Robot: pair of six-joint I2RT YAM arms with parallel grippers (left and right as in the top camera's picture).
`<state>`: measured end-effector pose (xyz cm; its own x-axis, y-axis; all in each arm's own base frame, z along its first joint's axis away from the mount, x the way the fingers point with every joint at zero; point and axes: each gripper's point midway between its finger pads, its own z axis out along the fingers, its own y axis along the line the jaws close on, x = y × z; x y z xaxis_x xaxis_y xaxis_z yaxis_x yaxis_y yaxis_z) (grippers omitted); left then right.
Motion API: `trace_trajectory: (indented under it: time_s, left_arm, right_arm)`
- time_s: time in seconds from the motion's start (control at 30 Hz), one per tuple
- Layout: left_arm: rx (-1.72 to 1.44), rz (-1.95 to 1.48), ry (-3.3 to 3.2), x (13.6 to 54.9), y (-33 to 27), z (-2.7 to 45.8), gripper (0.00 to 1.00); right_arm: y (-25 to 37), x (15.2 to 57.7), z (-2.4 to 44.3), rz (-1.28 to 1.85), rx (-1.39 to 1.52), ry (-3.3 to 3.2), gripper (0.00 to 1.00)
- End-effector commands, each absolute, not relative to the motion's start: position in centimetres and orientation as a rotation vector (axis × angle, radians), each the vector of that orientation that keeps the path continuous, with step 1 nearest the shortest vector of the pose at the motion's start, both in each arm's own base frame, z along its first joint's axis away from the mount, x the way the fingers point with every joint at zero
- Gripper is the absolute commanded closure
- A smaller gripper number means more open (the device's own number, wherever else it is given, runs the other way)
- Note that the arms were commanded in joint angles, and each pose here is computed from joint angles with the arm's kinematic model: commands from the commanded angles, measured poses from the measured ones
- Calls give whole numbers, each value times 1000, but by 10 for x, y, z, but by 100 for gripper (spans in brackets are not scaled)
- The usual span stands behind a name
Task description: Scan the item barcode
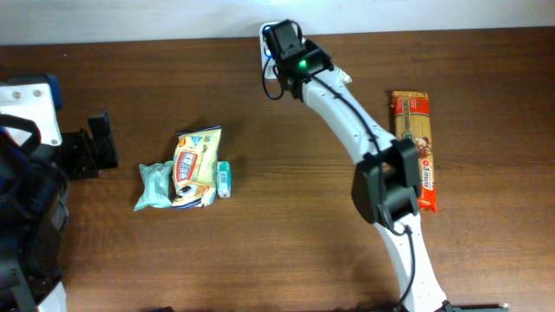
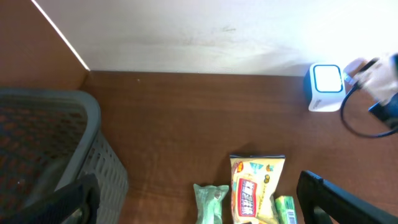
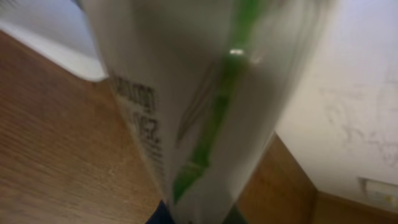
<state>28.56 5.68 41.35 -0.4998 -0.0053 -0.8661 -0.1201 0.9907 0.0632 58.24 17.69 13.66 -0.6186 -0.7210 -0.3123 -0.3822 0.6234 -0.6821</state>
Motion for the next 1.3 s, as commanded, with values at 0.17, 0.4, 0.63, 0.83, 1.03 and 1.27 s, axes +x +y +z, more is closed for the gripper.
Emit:
trace_trajectory:
  time_s: [0.17, 0.4, 0.63, 0.83, 1.03, 1.27]
  left_arm:
    - [-78, 161, 2079, 284, 59, 418, 1]
    - [-77, 161, 2079, 284, 59, 418, 1]
    - [-78, 161, 2079, 284, 59, 418, 1]
    - [-78, 161, 2079, 284, 59, 418, 1]
    - [-78, 161, 2079, 284, 59, 418, 1]
    - [-77, 161, 2079, 284, 59, 418, 1]
  right_arm:
    - [149, 423, 167, -132, -500, 2940, 96]
    - [62, 363, 62, -103, -248, 3373, 96]
    - [12, 359, 49, -83, -59, 3415, 31]
    - [122, 406, 142, 501, -246, 3132, 45]
    - [261, 364, 102, 657, -573, 3089, 48]
    - [350, 351, 62, 527, -555, 2936, 29]
